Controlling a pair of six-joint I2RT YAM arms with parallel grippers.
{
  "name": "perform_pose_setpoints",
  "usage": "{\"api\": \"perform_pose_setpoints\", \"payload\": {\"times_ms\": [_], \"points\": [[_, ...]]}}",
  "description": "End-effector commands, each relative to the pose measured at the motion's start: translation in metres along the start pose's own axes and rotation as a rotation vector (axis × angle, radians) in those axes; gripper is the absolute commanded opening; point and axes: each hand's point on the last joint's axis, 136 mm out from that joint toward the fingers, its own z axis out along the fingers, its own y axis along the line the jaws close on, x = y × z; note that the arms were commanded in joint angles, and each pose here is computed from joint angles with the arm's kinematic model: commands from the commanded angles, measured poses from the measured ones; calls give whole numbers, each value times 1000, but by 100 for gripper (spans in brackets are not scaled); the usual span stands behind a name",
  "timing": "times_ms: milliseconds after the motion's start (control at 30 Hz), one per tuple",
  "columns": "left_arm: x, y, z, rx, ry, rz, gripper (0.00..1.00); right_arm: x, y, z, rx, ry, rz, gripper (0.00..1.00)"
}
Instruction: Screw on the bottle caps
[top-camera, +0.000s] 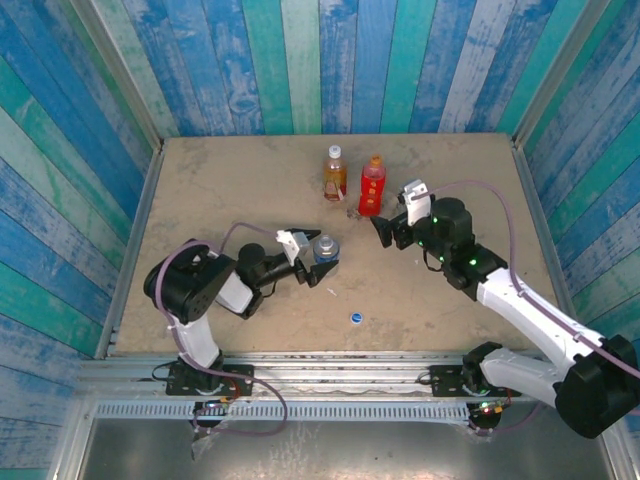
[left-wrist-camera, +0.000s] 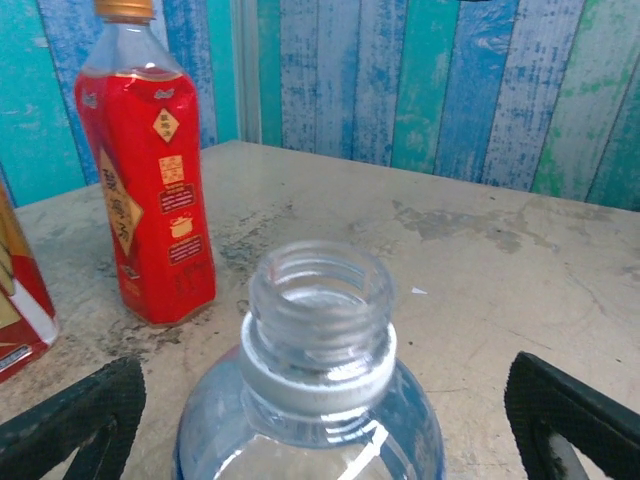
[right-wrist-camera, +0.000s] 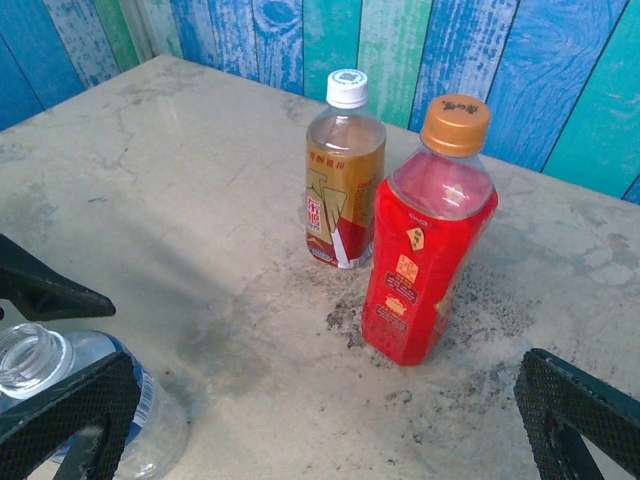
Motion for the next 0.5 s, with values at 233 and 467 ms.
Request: {"api": "perform_pose_setpoints", "payload": {"times_ms": [233,467], "points": [[12,-3,6,40,6,35,97,-10,1,-7,-7,-42,15,100],[24,0,10,37,17,37,89,-10,0,-14,-2,-50,14,100]]}}
